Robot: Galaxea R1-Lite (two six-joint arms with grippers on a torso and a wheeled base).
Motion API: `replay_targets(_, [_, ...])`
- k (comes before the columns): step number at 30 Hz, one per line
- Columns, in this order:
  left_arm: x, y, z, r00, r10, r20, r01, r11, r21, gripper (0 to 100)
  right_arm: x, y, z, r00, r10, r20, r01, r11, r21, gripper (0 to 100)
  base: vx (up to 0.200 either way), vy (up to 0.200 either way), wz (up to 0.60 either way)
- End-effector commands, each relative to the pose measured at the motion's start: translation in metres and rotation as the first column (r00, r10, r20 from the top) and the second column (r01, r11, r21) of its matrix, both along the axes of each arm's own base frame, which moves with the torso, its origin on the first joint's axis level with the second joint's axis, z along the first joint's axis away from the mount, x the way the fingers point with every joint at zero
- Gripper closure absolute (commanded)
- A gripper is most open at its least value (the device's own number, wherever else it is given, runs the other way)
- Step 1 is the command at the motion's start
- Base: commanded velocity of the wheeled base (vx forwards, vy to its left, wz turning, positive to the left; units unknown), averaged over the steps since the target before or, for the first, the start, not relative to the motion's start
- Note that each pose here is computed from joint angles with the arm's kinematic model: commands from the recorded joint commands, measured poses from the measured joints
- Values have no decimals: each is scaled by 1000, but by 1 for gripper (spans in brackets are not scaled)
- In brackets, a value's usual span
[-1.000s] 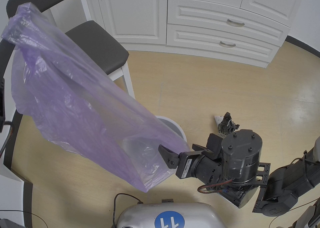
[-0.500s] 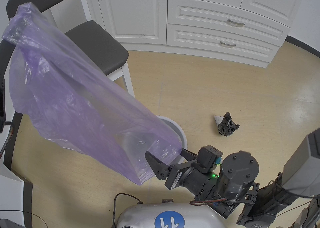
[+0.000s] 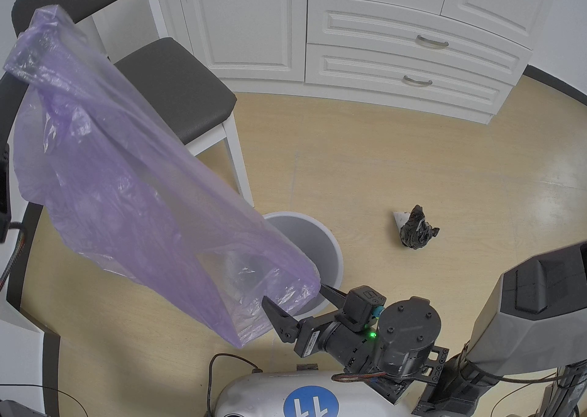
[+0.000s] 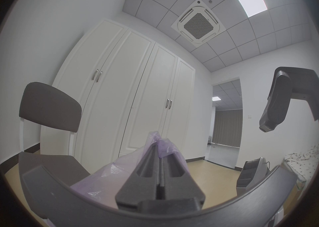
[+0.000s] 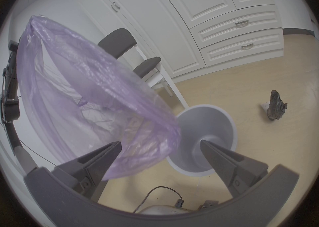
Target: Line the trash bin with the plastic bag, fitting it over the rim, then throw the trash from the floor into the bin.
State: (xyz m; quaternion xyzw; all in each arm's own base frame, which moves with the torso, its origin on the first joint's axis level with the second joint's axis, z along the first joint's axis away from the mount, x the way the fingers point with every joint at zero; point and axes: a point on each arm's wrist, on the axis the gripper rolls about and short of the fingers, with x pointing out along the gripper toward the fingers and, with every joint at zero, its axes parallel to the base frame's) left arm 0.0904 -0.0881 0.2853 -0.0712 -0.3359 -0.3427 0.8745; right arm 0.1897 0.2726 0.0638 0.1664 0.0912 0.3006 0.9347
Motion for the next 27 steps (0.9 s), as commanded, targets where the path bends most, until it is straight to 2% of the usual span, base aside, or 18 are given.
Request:
replay_targets(1, [1,-1,-1,1000,-2,-5,2,1000,5,100,3,4,5,1000,-4,13,3,999,45,0,0,0,0])
replay_targets(8, [2,-3,-3,1000,-1,-13,2,1000,12,100,4,5,8,1000,-8,11,7,998,70,0,0,0,0])
replay_targets(18, [2,-3,-3,1000,-3,-13,3,1000,12,100,4,5,4,1000,-5,6,4,998,57,0,0,0,0])
replay_targets(19, [3,-3,-3,1000,-3,-14,3,1000,14,100,3,5,4,1000,-3,5,3,998,56,100,0,0,0])
replay_targets(27, [3,-3,-3,1000,-3,-15,3,1000,15,100,-4,2,1,1000,14,-4,-14,1000,27,100,0,0,0])
